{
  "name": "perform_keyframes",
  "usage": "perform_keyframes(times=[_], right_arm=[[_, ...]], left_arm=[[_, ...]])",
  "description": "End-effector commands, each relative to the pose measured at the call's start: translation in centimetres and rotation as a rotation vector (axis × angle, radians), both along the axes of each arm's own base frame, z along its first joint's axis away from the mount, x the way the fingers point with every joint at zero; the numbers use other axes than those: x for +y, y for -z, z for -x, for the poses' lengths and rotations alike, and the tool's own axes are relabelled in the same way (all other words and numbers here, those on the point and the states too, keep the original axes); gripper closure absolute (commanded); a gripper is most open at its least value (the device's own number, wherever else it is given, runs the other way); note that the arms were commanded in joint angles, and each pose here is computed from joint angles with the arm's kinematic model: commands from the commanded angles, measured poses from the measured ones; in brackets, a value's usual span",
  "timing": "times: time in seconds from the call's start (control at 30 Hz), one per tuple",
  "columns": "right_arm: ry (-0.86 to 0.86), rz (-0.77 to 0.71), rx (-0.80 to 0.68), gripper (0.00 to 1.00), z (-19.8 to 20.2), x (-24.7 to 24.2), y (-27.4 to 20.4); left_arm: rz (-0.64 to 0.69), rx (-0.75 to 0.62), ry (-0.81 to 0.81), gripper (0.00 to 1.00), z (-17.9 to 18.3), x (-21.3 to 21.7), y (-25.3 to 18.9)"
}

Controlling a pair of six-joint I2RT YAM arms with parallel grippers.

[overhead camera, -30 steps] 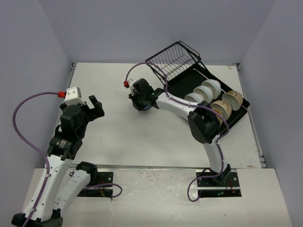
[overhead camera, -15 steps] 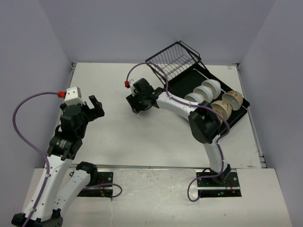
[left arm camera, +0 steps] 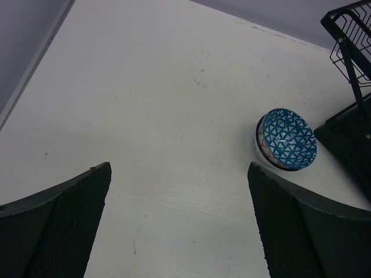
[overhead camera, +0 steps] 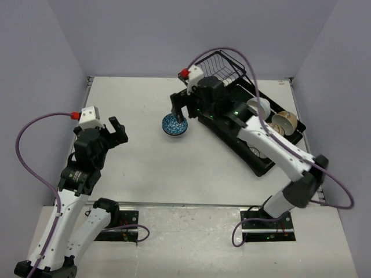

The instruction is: Unload the bowls from the dish rack

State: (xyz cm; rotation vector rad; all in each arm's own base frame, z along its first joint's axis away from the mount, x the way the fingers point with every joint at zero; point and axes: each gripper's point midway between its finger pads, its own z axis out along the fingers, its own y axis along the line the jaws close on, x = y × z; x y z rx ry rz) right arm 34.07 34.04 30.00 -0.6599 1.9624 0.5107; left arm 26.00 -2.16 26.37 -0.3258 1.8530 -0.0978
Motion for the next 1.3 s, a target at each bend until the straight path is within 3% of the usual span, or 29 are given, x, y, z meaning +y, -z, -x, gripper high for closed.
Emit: perform_keyframes(times=[0.0, 0.03, 0.13, 0.17, 0.23, 0.33, 0.4, 0.43, 0.5, 0.53, 0.57, 0.6, 0.73, 0.77, 0.83, 0.87, 0.93, 0.97, 1.27], right_arm=[[0.298, 0.058, -0.059, 0.01, 0.8, -8.2, -1.8], [0.354, 0.021, -0.092, 0.01, 2.0, -10.4, -3.6], [0.535, 0.046, -0.117, 0.01, 3.5, -15.6, -2.3], [0.587, -0.007, -0.157, 0.01, 4.8, -17.9, -4.0], [0.68, -0.009, -0.169, 0.01, 6.3, -21.1, -3.0], [0.676, -0.181, -0.212, 0.01, 10.4, -24.6, -5.1], [0.688, -0.251, -0.21, 0.01, 11.7, -25.7, -5.2], [0.692, -0.269, -0.215, 0.01, 12.2, -26.3, -5.1], [0.745, -0.314, -0.245, 0.01, 13.2, -28.3, -5.2], [0.776, -0.322, -0.25, 0.01, 13.6, -29.1, -5.1], [0.818, -0.335, -0.261, 0.01, 13.8, -30.1, -5.2], [0.831, -0.399, -0.256, 0.01, 14.6, -30.8, -5.4], [0.787, -0.552, -0.245, 0.01, 15.9, -30.7, -5.3], [0.789, -0.552, -0.242, 0.01, 15.9, -30.7, -4.8], [0.783, -0.554, -0.239, 0.01, 15.9, -30.6, -4.6], [0.779, -0.559, -0.233, 0.01, 15.9, -30.5, -4.4], [0.736, -0.573, -0.217, 0.01, 16.2, -29.7, -4.4], [0.722, -0.573, -0.214, 0.01, 16.2, -29.5, -4.3], [0.632, -0.57, -0.221, 0.01, 16.9, -28.6, -4.5]], left_arm=[[0.043, -0.033, -0.011, 0.0, -0.6, -0.1, -1.2], [0.063, -0.027, -0.005, 0.0, -0.6, -0.4, -1.1], [0.183, -0.01, 0.075, 0.0, -1.0, -2.9, -1.4], [0.265, -0.013, 0.165, 0.0, -1.2, -5.1, -1.5], [0.361, 0.006, 0.267, 0.0, -1.6, -7.8, -1.0], [0.635, 0.054, 0.495, 0.0, -1.8, -14.4, -0.2], [0.683, 0.134, 0.534, 0.0, -2.8, -17.8, 1.3], [0.673, 0.187, 0.613, 0.0, -1.3, -21.6, 1.6], [0.633, 0.197, 0.585, 0.0, -3.1, -25.7, 1.1], [0.668, 0.184, 0.637, 0.0, -2.5, -28.9, -1.1], [0.679, 0.243, 0.638, 0.0, -3.3, -30.9, 0.8], [0.742, 0.207, 0.687, 0.0, -3.5, -32.8, -0.6], [0.923, 0.229, 0.706, 0.0, -4.9, -37.9, -1.3], [0.917, 0.279, 0.684, 0.0, -5.7, -39.4, 1.0], [0.98, 0.288, 0.697, 0.01, -6.6, -41.7, 0.1], [0.98, 0.336, 0.683, 0.02, -7.4, -43.0, 2.8], [1.045, 0.343, 0.724, 0.04, -8.1, -44.9, 1.7], [1.039, 0.371, 0.719, 0.07, -8.6, -45.9, 3.5], [1.032, 0.365, 0.689, 0.15, -10.8, -48.0, 5.1]])
